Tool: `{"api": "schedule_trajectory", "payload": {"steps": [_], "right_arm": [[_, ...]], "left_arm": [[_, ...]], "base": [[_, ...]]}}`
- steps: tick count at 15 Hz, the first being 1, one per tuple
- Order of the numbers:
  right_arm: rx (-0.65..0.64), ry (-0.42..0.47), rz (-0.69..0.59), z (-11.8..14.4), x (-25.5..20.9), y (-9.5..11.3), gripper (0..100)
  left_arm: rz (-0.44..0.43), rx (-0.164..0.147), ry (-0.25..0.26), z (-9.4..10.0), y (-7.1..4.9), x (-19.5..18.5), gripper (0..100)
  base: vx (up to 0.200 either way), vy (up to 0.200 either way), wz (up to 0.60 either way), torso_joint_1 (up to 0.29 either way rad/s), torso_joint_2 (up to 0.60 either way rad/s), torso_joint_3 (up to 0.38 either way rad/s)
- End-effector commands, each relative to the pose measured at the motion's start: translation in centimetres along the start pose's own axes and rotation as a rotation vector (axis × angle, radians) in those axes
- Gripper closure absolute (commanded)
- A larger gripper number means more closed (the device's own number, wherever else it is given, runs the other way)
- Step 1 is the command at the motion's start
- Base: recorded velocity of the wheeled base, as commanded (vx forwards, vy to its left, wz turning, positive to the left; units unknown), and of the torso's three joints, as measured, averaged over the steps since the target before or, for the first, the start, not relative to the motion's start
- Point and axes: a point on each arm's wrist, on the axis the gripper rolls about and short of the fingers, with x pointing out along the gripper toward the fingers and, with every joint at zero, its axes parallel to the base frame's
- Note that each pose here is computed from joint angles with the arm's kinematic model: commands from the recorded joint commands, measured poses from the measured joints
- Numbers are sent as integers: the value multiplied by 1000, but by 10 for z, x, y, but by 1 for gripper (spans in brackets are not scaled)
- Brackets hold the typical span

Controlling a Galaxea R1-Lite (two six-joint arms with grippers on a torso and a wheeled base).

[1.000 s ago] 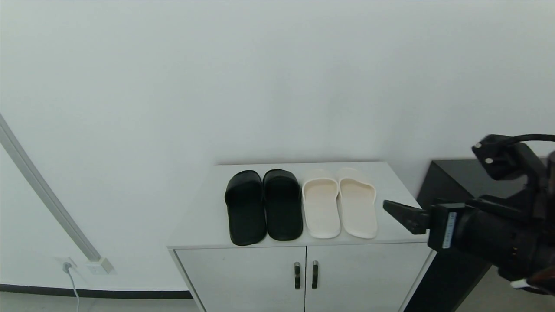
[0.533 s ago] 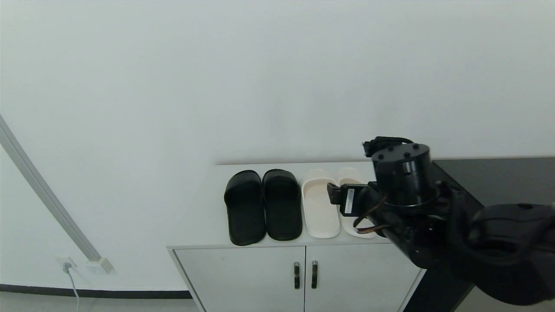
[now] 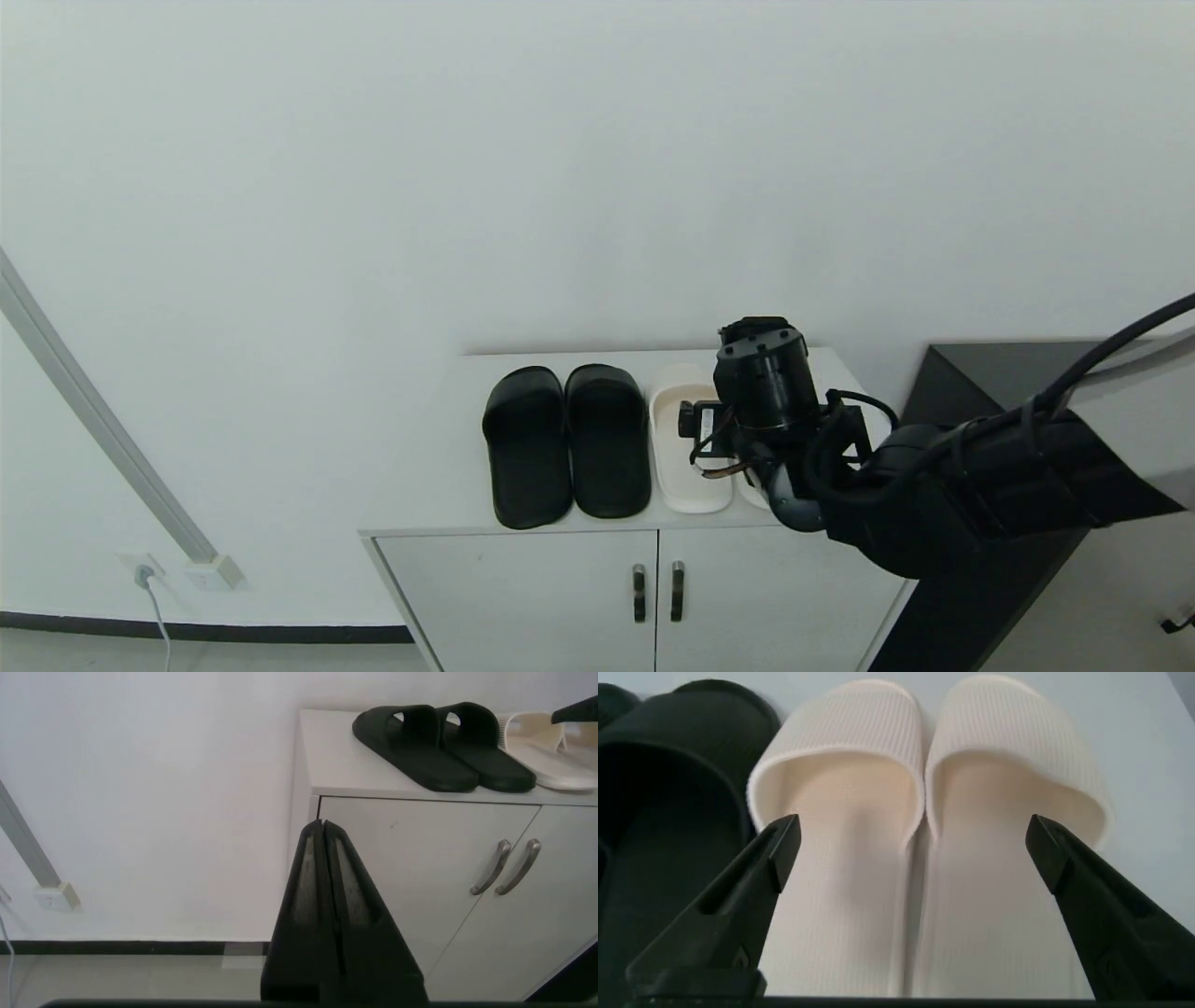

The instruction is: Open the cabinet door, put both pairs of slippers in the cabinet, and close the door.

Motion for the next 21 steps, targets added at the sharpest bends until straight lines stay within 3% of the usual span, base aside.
{"api": "schedule_trajectory", "payload": {"steps": [1,7,10,14,15,21], "right_arm": [[-12,15,-24,-10,20,3,0],[-18,-6,-70,-20,64,1,0],[-35,-68,-65,-11,79,1,0],[-35,-77,-72,-10,86,0,0],[-34,-77,-71,-10,86,1,100],[-31,-80,-68,-7,83,1,100]], "left_arm": [[2,-1,1,0,0,0,100],[1,-7,1,0,0,0,100],[1,-8,1,0,0,0,100],[1,-8,1,0,0,0,100],[1,-11,1,0,0,0,100],[1,-14,1,0,0,0,100]], "base": [[0,0,0,0,0,0],[0,0,0,0,0,0],[0,0,0,0,0,0],[0,0,0,0,0,0],[0,0,0,0,0,0],[0,0,0,0,0,0]]}}
